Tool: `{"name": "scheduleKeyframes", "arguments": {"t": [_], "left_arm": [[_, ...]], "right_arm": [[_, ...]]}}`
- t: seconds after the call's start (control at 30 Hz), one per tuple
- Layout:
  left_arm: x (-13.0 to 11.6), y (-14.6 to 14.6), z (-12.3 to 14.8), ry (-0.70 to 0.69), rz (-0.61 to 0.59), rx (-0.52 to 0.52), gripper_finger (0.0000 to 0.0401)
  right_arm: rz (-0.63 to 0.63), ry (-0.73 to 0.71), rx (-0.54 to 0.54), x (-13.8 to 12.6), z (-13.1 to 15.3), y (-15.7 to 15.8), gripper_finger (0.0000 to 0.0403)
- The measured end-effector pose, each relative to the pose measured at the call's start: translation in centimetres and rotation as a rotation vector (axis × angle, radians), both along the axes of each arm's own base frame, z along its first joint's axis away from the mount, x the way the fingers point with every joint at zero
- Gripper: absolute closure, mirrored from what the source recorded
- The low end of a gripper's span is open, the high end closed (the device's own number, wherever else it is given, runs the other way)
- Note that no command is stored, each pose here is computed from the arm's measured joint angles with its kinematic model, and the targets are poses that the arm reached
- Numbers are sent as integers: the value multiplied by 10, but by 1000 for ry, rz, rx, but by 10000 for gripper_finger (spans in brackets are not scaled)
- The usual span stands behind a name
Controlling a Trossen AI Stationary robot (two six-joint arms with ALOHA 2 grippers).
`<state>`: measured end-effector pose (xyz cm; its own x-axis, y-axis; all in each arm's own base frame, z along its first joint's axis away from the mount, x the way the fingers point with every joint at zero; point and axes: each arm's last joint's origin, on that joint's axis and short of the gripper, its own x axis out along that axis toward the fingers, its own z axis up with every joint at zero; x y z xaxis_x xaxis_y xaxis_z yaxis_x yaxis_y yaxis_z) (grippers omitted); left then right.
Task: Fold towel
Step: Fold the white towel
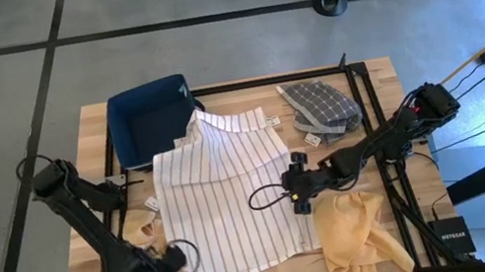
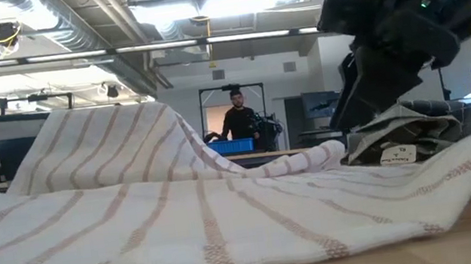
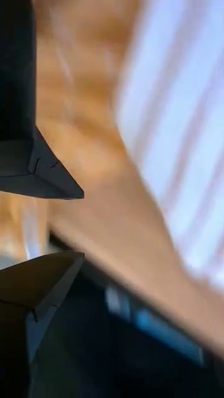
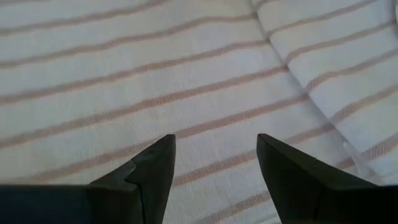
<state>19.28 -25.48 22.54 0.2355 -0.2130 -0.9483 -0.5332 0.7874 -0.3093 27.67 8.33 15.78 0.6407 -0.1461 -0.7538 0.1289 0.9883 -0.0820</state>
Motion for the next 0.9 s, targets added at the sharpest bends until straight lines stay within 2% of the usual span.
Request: {"name": "scheduleKeyframes", "arguments": {"t": [0.07,0.17,0.33,0.47,0.6,0.73,0.8,0.9], "left_arm": [[8,-10,-15,-44,-15,-60,262],[15,-16,-41,0,-18,-65,262],[29,-8,-73,92,-39,38,262],[55,12,-60,-5,-67,111,262],[75,46,-40,-60,-52,306,262],[89,74,-23,-147,-11,450,262],[93,82,-23,-150,1,472,262],[91,77,-25,-99,-47,383,262]], "right_arm": [[1,-22,8,2,1,1,176],[-3,-28,2,3,0,1,176],[-12,-23,-15,4,-3,0,176],[-16,-35,-54,4,-3,0,176],[-21,-65,-62,7,-2,0,176],[-20,-59,-64,7,-2,0,176],[-14,-53,-58,6,-2,0,176],[-4,-36,-50,5,-3,0,176]]}}
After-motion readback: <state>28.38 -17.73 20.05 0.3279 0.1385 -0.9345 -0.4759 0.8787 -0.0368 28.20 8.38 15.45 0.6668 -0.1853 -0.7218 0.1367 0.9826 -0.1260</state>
